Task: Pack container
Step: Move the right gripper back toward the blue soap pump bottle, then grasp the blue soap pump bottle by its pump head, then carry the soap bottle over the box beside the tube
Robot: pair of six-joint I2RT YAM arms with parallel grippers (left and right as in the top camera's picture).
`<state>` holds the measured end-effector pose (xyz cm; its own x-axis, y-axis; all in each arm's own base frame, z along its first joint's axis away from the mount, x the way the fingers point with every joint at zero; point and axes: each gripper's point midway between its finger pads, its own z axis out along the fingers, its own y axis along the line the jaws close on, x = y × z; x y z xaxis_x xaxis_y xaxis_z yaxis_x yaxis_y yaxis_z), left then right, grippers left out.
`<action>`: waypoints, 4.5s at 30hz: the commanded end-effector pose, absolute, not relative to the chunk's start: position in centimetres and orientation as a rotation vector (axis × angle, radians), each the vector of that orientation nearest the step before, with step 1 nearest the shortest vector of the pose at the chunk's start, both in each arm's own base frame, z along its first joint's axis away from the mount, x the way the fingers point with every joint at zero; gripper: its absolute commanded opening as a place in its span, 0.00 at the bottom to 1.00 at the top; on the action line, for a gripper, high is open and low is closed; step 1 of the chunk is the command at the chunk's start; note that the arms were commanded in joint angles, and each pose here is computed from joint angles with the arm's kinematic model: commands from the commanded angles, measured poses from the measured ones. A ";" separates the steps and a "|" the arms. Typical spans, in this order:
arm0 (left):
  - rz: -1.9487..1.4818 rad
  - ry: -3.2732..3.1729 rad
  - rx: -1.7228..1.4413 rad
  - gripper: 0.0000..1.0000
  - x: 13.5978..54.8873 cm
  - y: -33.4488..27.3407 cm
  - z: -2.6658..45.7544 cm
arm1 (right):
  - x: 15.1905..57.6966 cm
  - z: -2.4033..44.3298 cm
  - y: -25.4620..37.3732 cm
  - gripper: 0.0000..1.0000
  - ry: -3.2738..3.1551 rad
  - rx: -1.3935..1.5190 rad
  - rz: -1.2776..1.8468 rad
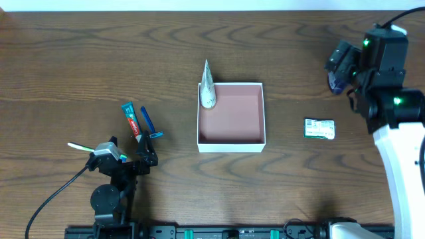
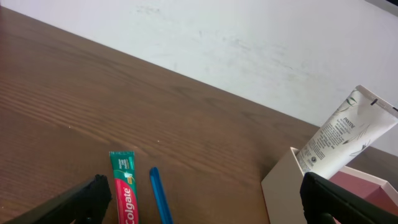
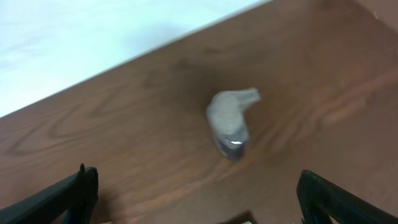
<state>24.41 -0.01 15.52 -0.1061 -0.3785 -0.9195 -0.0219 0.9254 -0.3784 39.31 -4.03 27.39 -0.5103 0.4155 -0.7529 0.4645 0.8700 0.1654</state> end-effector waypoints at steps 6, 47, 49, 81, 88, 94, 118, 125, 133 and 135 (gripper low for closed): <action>-0.294 1.695 -0.317 0.98 24.4 0.2 13.9 | 41.0 20.7 -8.8 0.99 2.216 0.982 -0.097; -0.294 1.695 -0.317 0.98 24.4 0.2 13.9 | 48.6 13.6 -10.5 0.75 2.178 0.969 -0.039; -0.294 1.695 -0.317 0.98 24.4 0.2 13.9 | 48.7 13.7 -10.5 0.71 2.179 0.955 -0.043; -0.294 1.695 -0.317 0.98 24.4 0.2 13.9 | 49.1 13.7 -10.6 0.17 2.200 0.865 -0.075; -0.294 1.695 -0.317 0.98 24.4 0.2 13.9 | 49.1 13.7 -10.5 0.01 2.227 0.796 -0.098; -0.294 1.695 -0.317 0.98 24.4 0.2 13.9 | 49.8 14.1 -9.3 0.01 2.264 0.642 -0.057; -0.294 1.695 -0.317 0.98 24.4 0.2 13.9 | 43.0 36.1 2.3 0.01 1.908 0.114 0.572; -0.294 1.695 -0.317 0.98 24.4 0.2 13.9 | 40.5 38.0 7.9 0.01 1.894 -0.004 0.785; -0.294 1.695 -0.317 0.98 24.4 0.2 13.9 | 39.4 36.4 13.7 0.02 1.968 -0.075 0.801; -0.294 1.695 -0.317 0.98 24.4 0.2 13.9 | 39.3 35.7 15.1 0.02 1.992 -0.087 0.787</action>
